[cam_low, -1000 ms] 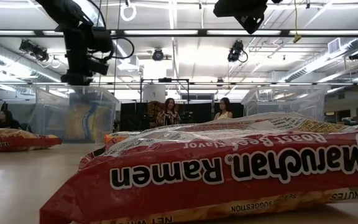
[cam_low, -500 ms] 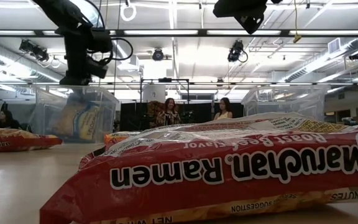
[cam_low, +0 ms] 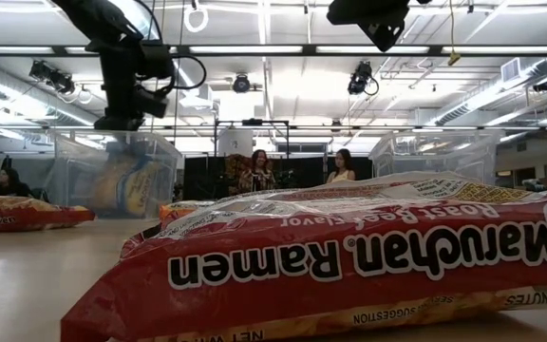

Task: Sort Maruchan noodles
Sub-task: Put the blue noodle pack into the top left transparent bin, then move the orange noodle pack to the center of the table

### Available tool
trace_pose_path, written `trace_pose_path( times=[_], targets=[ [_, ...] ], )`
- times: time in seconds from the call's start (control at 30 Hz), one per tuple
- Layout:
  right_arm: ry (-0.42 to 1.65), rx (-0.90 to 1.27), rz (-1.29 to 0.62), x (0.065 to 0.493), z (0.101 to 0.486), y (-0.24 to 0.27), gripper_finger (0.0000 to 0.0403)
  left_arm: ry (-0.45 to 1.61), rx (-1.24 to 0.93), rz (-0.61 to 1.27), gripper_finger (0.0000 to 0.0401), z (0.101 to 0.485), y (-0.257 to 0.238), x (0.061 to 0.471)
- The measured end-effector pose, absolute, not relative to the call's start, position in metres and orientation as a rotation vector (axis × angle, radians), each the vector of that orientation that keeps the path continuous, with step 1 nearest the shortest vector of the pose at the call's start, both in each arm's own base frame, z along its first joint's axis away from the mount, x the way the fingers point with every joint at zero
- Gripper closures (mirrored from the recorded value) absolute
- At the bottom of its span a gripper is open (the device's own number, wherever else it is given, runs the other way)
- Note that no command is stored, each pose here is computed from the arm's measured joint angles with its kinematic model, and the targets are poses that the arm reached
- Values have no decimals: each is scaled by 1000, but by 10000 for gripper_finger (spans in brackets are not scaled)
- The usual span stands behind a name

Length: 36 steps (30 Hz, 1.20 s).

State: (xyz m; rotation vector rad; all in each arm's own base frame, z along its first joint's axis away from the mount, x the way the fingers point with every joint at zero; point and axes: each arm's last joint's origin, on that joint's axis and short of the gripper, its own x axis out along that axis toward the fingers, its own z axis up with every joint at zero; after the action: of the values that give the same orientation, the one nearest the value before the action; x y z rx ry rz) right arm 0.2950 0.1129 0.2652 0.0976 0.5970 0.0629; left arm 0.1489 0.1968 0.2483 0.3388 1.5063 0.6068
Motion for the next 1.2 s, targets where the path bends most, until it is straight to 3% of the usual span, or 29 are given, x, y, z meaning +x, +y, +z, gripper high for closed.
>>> trace_pose_path(
  times=[0.5,0.9,1.2],
  targets=[
    [588,64,38,295,265,112,365,1501,315,625,330,248,196,149],
    [588,56,40,295,265,112,365,1491,326,685,321,257,192,147],
    [595,64,66,295,265,112,365,1225,-46,445,329,274,180,149]
  ],
)
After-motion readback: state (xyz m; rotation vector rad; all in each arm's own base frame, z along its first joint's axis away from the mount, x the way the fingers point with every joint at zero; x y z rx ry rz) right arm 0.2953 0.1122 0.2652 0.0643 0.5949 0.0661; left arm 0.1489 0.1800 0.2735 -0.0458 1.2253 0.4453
